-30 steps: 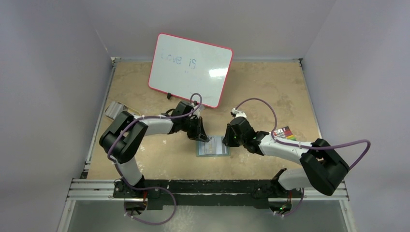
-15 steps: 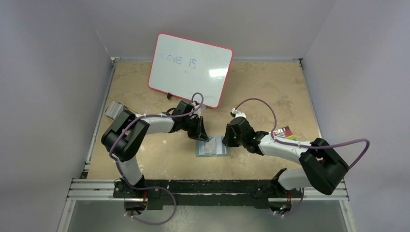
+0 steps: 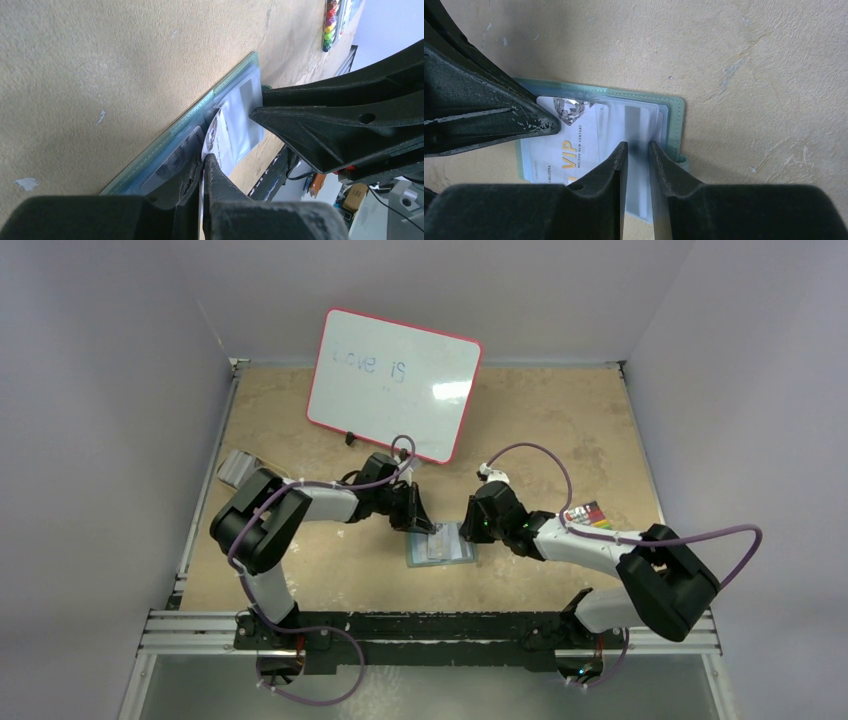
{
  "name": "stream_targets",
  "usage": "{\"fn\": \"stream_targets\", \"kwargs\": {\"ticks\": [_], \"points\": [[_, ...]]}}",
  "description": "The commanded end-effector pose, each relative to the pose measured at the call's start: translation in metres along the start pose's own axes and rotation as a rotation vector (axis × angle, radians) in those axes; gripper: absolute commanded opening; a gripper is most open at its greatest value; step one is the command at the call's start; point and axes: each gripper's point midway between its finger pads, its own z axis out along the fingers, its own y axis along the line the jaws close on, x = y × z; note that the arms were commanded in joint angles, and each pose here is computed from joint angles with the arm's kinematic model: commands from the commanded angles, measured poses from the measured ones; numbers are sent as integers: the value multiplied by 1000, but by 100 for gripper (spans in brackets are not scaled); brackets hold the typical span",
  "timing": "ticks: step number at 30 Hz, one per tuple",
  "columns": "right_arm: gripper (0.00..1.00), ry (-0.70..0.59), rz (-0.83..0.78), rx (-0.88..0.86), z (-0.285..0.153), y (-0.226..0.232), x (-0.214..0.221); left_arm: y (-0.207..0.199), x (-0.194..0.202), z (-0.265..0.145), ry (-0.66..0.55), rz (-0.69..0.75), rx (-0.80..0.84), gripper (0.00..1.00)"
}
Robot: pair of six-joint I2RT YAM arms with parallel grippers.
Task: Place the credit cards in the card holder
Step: Insert the credit card into the card holder.
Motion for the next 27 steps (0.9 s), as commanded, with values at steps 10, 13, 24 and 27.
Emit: {"fn": "stream_targets", "kwargs": {"ticks": [10, 13, 24, 27], "points": [[24, 9, 39, -16, 0, 1, 7, 21, -8, -1, -55, 99, -141, 0], [24, 4, 43, -20, -1, 1, 7, 21, -9, -8, -28, 157, -171, 0], [24, 9, 38, -21, 0, 3, 6, 25, -12, -13, 13, 220, -224, 0], [24, 10, 45, -21, 0, 2, 8, 21, -16, -12, -27, 199, -208, 0]]}}
